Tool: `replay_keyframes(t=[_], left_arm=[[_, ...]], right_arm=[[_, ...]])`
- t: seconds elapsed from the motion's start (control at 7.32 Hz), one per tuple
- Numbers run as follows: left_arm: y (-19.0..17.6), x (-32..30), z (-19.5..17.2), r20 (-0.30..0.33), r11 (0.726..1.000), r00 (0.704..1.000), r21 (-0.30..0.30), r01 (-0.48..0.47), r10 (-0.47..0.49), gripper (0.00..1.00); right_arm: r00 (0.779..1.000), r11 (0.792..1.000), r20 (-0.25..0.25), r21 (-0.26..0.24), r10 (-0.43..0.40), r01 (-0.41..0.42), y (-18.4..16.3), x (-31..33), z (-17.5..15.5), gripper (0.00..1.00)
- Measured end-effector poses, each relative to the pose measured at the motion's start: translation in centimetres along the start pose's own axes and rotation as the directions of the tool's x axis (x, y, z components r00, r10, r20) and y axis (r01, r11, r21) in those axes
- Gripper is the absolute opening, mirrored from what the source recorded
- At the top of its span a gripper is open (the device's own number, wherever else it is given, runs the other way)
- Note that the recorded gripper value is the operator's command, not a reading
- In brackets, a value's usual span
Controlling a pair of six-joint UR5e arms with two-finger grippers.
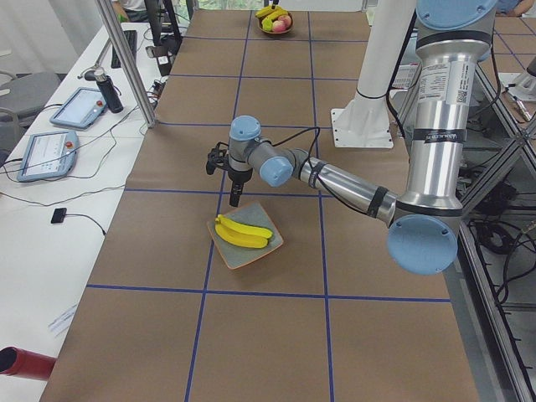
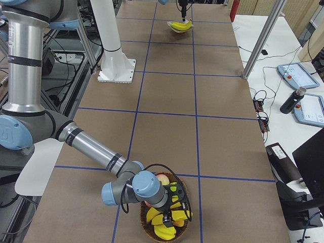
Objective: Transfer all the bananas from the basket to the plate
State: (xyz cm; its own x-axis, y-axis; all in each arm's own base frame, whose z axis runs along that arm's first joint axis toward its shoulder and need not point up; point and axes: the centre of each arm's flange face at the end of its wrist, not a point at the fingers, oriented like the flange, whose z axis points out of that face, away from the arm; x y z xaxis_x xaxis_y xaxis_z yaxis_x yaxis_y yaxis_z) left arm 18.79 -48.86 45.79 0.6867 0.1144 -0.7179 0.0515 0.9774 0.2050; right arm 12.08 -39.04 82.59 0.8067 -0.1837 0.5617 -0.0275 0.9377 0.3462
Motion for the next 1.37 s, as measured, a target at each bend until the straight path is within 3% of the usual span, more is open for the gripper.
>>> replay_keyframes(t=[0.27, 0.68, 0.82, 0.96, 1.09, 1.23, 1.37], left_arm=[[0.0, 0.0, 0.0, 0.0, 1.0, 1.0, 0.0, -0.001, 0.001, 1.0], [0.0, -0.1, 0.0, 0.0, 1.0, 1.0, 0.0, -0.002, 0.002, 1.0], [0.0, -0.1, 0.0, -0.001, 1.0, 1.0, 0.0, -0.002, 0.002, 1.0], [0.0, 0.0, 0.0, -0.001, 1.0, 1.0, 0.0, -0.002, 0.002, 1.0], [0.0, 0.0, 0.0, -0.002, 1.0, 1.0, 0.001, -0.002, 0.002, 1.0], [0.0, 0.0, 0.0, -0.002, 1.0, 1.0, 0.001, -0.003, 0.003, 1.0], [0.1, 0.0, -0.1, -0.002, 1.0, 1.0, 0.002, -0.003, 0.003, 1.0]], right_arm=[[1.0, 0.999, 0.001, -0.028, 0.016, -0.016, -0.2, 0.5, 0.6, 0.83], [1.0, 0.999, 0.001, -0.047, 0.026, -0.026, -0.4, 1.0, 1.2, 0.83], [1.0, 0.998, 0.001, -0.052, 0.029, -0.029, -0.3, 1.2, 1.4, 0.78], [1.0, 0.998, 0.002, -0.056, 0.031, -0.031, -0.1, 1.3, 1.6, 0.68], [0.999, 0.998, 0.002, -0.058, 0.034, -0.033, 0.0, 1.3, 1.7, 0.5], [0.999, 0.997, 0.002, -0.06, 0.038, -0.038, 0.1, 1.4, 1.7, 0.15], [0.999, 0.997, 0.002, -0.061, 0.042, -0.042, 0.2, 1.4, 1.8, 0.0]])
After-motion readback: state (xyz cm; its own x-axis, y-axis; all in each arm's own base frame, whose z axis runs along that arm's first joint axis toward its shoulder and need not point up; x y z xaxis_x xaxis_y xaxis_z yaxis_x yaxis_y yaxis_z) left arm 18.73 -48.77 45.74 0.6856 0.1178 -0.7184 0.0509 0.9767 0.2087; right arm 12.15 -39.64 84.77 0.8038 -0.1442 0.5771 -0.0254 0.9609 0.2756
